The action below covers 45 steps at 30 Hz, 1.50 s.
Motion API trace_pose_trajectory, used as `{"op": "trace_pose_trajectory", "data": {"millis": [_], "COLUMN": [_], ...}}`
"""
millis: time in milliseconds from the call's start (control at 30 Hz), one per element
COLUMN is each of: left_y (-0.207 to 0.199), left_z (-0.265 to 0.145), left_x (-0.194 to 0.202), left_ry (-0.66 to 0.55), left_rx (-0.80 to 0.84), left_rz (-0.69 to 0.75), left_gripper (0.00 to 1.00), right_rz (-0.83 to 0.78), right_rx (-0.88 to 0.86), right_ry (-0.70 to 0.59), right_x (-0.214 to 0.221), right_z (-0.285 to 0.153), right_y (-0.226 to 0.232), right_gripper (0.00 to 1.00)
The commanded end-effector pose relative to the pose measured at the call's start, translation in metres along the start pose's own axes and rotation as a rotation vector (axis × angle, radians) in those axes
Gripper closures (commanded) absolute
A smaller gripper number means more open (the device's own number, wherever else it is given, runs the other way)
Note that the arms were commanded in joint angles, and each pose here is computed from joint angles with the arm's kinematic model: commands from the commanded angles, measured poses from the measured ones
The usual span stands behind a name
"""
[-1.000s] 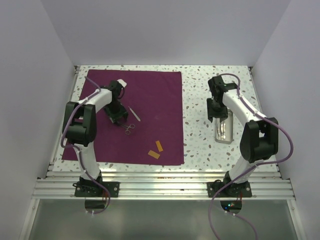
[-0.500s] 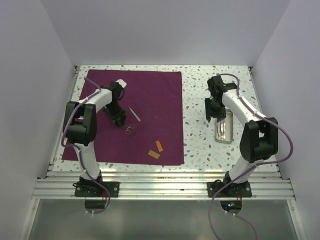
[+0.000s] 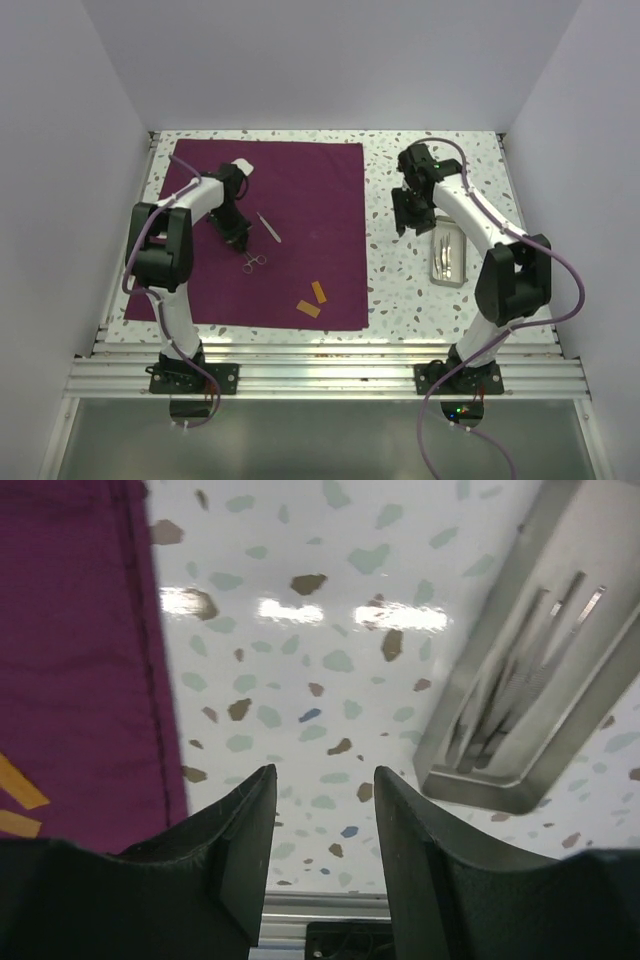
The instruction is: Prepare the surgical pack
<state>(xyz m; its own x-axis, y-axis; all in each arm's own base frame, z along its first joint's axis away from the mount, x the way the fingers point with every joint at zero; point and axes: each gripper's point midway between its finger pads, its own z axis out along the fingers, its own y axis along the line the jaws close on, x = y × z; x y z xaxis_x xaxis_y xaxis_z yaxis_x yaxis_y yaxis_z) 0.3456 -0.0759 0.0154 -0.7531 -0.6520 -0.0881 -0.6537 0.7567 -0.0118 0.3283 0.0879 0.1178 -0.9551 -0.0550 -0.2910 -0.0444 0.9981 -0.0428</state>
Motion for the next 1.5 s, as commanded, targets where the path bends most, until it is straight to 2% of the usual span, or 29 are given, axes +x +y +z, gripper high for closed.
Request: {"op": "trace_pose_trajectory", "data": {"millis": [0,233,333,400,633,867,1033,1400,1467], "left_y": [-0.012,-0.024,-0.028,-0.034,-0.043,-0.051,-0.053,-0.061,-0.061], "left_z": [-0.012,-0.043,-0.054,-0.065,-0.066,-0.079,-0.086,-0.104,-0.105], "left_x": [-0.004,0.005,0.012,0.016,0.066,0.097,0.102,0.114,0.115], "left_ry": [-0.021,-0.056,-0.068,-0.088,-0.014,-0.012,-0.012,-0.006,-0.007], "left_rx": [0.095,0.277,0.363,0.431,0.591,0.682,0.711,0.795,0.802], "left_rz": [0.024,0.150,0.219,0.269,0.465,0.562,0.575,0.607,0.612], "left_gripper": [1.00,1.00,1.00,1.00,1.00,1.00,1.00,1.00,1.00], "right_rz": [-0.019,0.073,0.073,0.124,0.188,0.155,0.126,0.088,0.086], "right_rx": [-0.143,-0.538,-0.644,-0.730,-0.944,-1.012,-1.004,-0.988,-0.993], "right_ry": [-0.060,-0.055,-0.053,0.007,0.009,0.063,0.083,0.145,0.157], "right_x": [-0.021,-0.033,-0.037,-0.031,-0.052,-0.039,-0.024,-0.003,-0.002], "right_z": [-0.016,-0.014,-0.011,-0.004,-0.006,-0.007,-0.003,0.013,0.014], "right_y": [0.043,0.135,0.166,0.187,0.264,0.321,0.335,0.351,0.353], "right_gripper": [0.52,0.52,0.51,0.50,0.41,0.39,0.41,0.53,0.64]}}
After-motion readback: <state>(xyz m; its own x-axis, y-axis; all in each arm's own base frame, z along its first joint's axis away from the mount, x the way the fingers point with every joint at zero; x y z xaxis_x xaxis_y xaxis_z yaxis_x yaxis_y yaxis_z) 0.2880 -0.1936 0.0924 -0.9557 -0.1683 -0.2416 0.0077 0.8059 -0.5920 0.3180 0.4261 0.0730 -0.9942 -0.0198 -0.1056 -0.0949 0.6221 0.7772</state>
